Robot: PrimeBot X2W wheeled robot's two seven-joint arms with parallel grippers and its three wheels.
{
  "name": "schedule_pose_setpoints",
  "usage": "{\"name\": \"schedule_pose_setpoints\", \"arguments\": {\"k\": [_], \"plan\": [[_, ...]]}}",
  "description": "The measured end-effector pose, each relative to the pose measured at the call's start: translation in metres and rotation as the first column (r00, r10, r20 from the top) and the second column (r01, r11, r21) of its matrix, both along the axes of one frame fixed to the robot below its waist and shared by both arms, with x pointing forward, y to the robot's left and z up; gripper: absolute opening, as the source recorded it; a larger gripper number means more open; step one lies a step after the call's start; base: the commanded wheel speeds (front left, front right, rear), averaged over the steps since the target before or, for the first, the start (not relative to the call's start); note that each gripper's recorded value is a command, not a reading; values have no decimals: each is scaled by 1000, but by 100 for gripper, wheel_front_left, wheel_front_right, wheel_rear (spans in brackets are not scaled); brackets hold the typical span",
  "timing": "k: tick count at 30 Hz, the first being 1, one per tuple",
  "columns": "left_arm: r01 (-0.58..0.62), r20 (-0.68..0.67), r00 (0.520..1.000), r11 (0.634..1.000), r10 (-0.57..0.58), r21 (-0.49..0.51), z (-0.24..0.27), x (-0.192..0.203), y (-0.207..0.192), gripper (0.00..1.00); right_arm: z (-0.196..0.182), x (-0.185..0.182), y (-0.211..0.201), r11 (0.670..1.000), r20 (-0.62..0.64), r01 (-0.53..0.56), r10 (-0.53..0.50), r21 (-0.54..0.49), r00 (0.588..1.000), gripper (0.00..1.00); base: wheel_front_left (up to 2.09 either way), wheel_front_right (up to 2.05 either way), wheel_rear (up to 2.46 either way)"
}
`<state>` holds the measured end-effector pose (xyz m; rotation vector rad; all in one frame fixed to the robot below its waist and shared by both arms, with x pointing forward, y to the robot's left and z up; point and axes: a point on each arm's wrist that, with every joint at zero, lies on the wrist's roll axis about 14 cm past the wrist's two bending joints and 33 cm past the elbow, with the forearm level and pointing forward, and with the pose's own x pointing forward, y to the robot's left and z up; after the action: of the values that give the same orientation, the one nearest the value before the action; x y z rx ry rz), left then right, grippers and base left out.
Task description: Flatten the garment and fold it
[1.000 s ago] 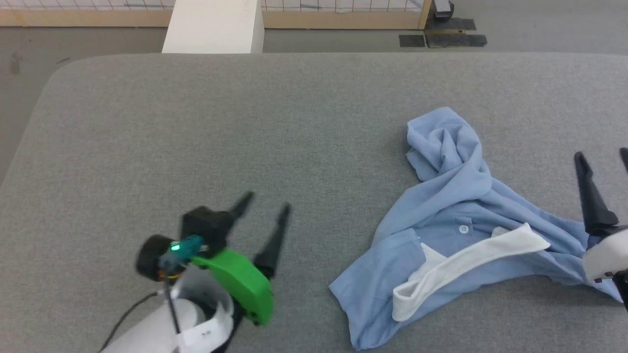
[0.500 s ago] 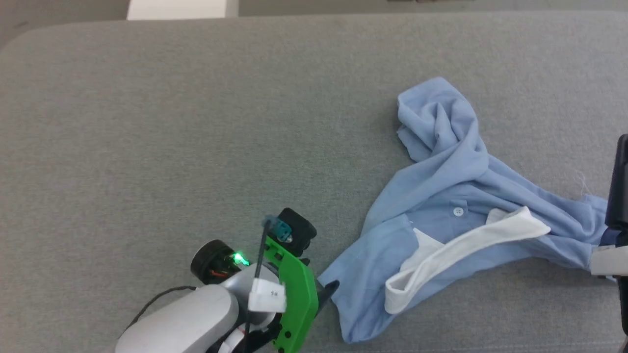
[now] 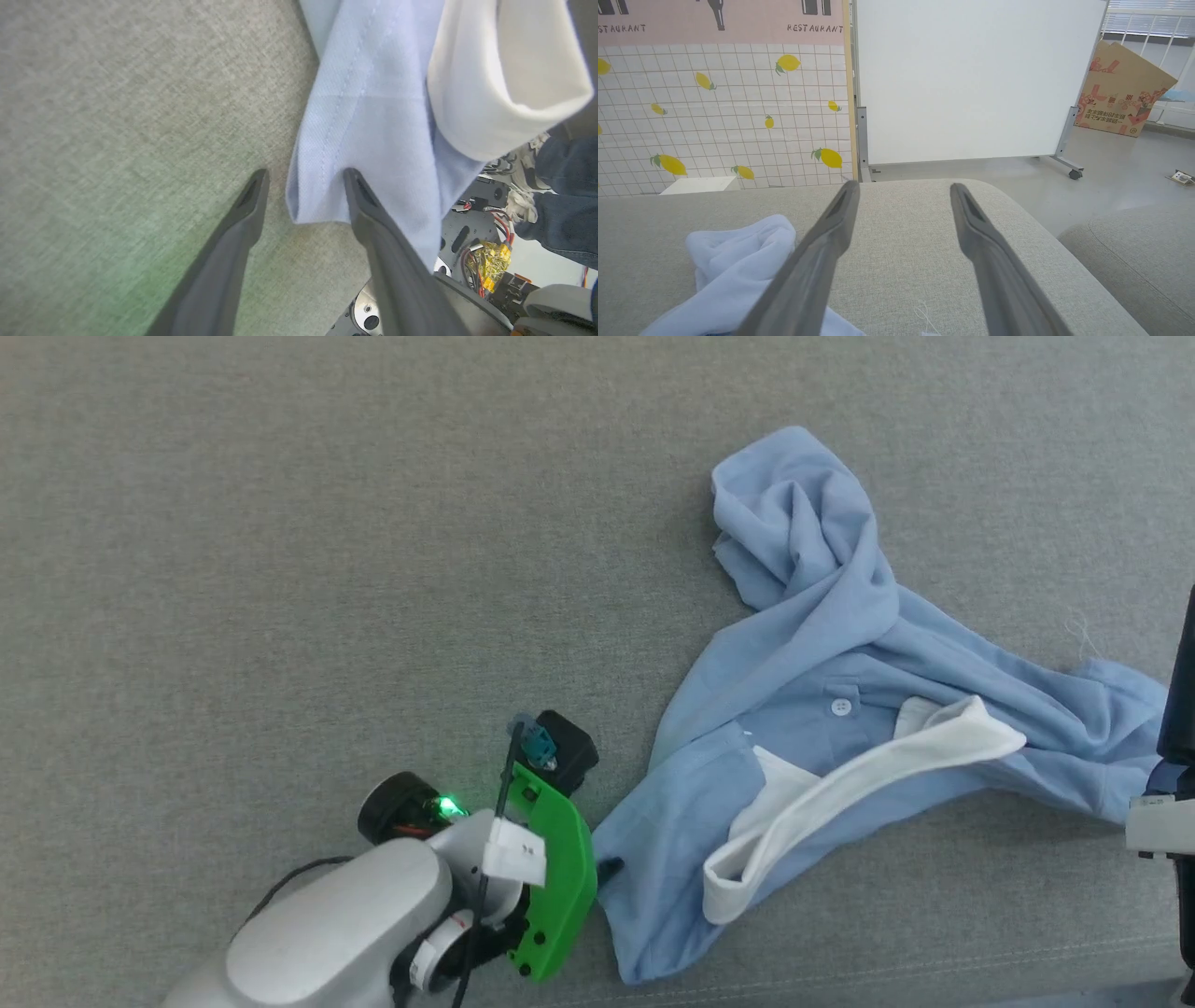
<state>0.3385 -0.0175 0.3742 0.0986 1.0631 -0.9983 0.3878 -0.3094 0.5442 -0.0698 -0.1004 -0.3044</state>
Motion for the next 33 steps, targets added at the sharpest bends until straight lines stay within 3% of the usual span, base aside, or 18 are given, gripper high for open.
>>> {"name": "schedule_pose_setpoints", "arguments": {"k": [9, 14, 19, 24, 26, 30, 33], "plan": [[-118, 79, 989, 992, 122, -48, 10, 26, 7, 0, -6, 1, 4, 1000, -25, -12, 12, 9, 1000, 100, 0, 0, 0], [-259, 222, 935, 960, 278, -109, 42, 59, 29, 0, -1, 4, 17, 998, -20, -52, 52, 23, 998, 100, 0, 0, 0], [-404, 374, 810, 892, 451, -202, 89, 92, 64, 0, 0, 4, 30, 995, -25, -90, 91, 36, 996, 100, 0, 0, 0], [-539, 509, 614, 792, 603, -289, 136, 113, 120, 0, 3, 9, 48, 988, -19, -146, 147, 51, 989, 100, 0, 0, 0], [-591, 531, 556, 753, 640, -288, 141, 111, 145, 0, 5, 12, 55, 984, -16, -167, 168, 57, 986, 100, 0, 0, 0], [-704, 528, 513, 683, 677, -191, 114, 85, 194, 0, 5, 17, 69, 976, -14, -206, 207, 66, 978, 100, 0, 0, 0], [-768, 499, 519, 635, 694, -85, 80, 57, 223, 0, 1, 19, 74, 972, -30, -221, 224, 74, 974, 100, 0, 0, 0]]}}
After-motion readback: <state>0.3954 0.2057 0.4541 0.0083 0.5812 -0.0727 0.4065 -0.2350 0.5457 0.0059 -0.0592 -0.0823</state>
